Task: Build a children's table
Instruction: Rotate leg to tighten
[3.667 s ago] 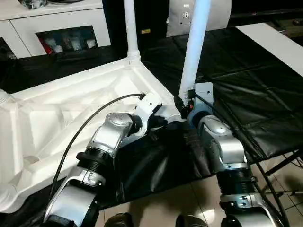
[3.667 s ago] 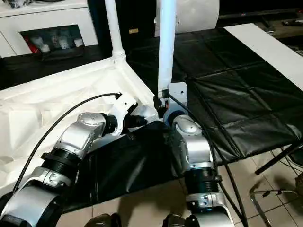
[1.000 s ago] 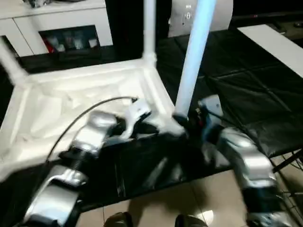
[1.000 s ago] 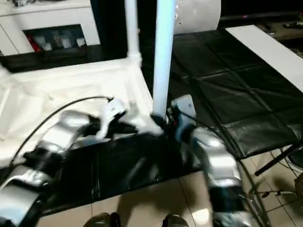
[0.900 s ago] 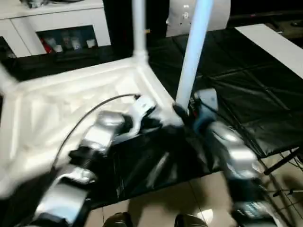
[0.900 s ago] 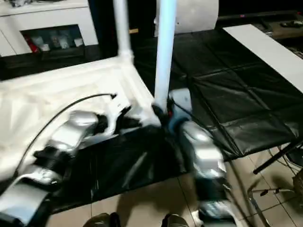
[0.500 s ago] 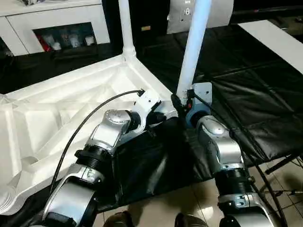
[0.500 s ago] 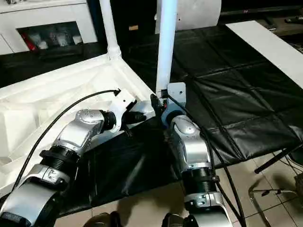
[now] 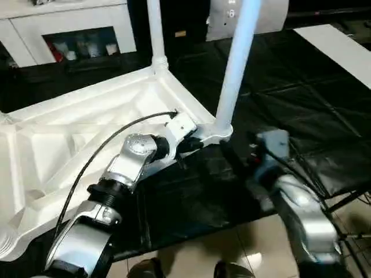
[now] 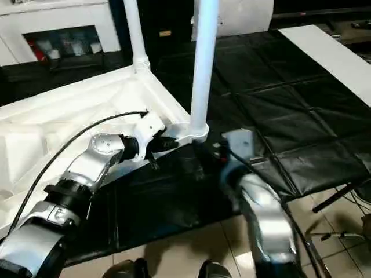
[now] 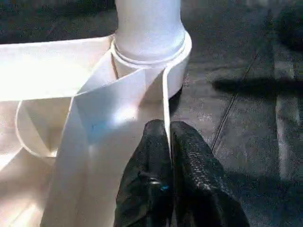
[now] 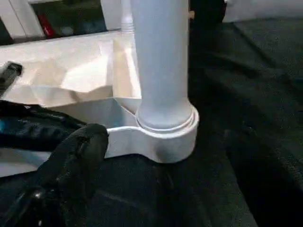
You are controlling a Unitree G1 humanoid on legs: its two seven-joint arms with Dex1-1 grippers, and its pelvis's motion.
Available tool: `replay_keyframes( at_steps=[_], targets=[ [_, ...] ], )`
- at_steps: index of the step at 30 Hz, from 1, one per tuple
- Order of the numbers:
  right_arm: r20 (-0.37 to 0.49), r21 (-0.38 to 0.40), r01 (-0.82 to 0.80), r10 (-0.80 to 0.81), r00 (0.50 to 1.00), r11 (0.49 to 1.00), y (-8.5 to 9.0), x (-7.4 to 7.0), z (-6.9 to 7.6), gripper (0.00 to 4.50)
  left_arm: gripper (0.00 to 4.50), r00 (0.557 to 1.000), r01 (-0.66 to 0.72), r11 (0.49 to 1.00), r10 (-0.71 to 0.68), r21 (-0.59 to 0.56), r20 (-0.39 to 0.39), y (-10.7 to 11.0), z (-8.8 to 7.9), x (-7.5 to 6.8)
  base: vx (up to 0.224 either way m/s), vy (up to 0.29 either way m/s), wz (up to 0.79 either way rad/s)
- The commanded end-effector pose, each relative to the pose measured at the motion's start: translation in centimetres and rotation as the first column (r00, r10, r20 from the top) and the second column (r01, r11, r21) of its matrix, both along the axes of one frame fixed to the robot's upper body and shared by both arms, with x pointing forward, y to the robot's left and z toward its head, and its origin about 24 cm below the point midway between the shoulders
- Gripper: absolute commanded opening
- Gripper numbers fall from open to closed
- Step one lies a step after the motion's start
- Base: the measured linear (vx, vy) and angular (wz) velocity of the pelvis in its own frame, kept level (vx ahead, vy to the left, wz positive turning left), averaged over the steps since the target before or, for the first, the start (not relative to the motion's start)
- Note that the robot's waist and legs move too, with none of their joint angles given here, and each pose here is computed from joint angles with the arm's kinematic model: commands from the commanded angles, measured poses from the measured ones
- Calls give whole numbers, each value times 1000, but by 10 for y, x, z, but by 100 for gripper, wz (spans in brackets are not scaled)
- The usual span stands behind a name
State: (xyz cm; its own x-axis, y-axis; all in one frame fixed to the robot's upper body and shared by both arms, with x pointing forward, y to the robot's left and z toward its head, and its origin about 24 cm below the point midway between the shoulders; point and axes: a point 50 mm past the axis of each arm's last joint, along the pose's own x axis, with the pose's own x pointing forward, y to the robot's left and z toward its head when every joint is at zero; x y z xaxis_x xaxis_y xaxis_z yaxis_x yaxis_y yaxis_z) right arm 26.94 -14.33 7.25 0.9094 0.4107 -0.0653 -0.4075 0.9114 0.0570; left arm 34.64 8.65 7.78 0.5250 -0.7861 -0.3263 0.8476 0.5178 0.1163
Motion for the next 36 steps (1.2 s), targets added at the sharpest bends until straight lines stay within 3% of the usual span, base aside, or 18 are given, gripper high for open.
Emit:
replay_keyframes(
  at_steps=[1,5,12,16,20,23,25,28,31,33,36],
  targets=[
    [61,37,-77,75,995,996,9,-4,16,450,58,999,16,995,-11,-102,43,2,19,-3,0,0,0],
    [94,73,-109,102,990,991,16,-2,25,450,92,1000,17,989,-14,-145,23,7,21,-14,0,0,0],
    [84,99,-227,220,972,969,32,8,35,450,142,982,-173,980,163,-94,-99,52,17,-43,0,0,0],
    [-24,89,-336,340,940,938,48,19,30,450,179,960,-161,986,148,-38,-238,78,15,-92,0,0,0],
    [-100,37,-372,373,922,928,60,36,23,450,179,940,-91,996,88,8,-329,82,17,-123,0,0,0],
    [-149,5,-341,338,929,940,72,56,20,450,179,918,-96,990,127,100,-376,83,10,-138,0,0,0],
    [-156,9,-317,315,936,948,75,62,21,450,179,913,-121,985,159,122,-376,83,8,-138,0,0,0],
    [-163,5,-196,194,967,981,78,89,26,450,179,877,-234,952,295,198,-379,86,1,-140,0,0,0],
    [-175,2,-35,35,984,999,69,104,25,450,179,865,-249,935,332,251,-377,87,-5,-141,0,0,0],
    [-179,1,-8,8,984,1000,67,106,24,450,179,862,-258,933,340,252,-377,86,-5,-140,0,0,0],
    [-153,-61,109,-117,981,992,52,115,23,450,179,853,-312,912,392,266,-346,87,-6,-135,0,0,0]
  ],
)
